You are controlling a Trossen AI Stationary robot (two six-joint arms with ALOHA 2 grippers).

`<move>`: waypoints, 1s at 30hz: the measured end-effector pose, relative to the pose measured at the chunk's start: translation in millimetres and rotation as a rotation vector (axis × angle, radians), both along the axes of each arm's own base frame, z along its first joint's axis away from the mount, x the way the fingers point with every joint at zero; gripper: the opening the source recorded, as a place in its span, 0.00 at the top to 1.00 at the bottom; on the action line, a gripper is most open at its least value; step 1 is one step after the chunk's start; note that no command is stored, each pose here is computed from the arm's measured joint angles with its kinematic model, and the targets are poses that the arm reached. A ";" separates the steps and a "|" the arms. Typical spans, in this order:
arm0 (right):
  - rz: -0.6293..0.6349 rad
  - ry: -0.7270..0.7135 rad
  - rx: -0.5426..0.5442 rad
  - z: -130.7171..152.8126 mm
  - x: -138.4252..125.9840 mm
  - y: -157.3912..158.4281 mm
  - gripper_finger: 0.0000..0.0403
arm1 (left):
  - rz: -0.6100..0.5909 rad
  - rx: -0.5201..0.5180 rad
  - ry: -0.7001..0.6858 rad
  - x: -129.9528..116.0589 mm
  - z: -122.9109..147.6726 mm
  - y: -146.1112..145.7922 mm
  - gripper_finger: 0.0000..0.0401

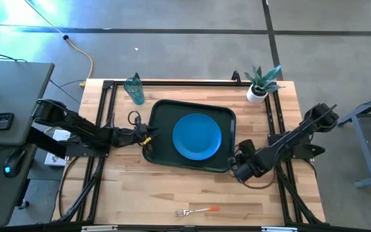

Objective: Pick and place plate/cup/fork/spoon on tray

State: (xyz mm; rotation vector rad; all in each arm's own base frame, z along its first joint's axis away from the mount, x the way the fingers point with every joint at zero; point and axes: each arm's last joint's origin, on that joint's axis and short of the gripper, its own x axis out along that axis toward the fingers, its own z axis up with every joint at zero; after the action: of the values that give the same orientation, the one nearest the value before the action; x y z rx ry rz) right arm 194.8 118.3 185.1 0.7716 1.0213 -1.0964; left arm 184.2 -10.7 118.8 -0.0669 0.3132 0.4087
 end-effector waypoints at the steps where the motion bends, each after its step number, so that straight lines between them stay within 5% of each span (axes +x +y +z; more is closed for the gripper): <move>1: -0.004 0.001 -0.002 -0.8 -1.0 1.9 0.68 | -0.009 -0.001 0.007 1.5 -0.9 -0.9 0.68; 10: 0.026 0.037 0.117 -23.5 1.0 31.0 0.68 | -0.010 -0.008 0.065 9.0 -10.7 -2.6 0.68; 30: 0.039 0.152 -0.013 -37.8 3.7 19.7 0.75 | -0.069 -0.043 0.129 44.8 -24.8 -25.3 0.68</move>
State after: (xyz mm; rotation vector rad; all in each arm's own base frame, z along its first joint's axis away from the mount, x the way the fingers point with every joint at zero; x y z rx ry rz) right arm 198.4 138.0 147.3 0.6628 1.1515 -1.1407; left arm 229.0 -36.0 94.0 -0.0715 0.4504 0.3385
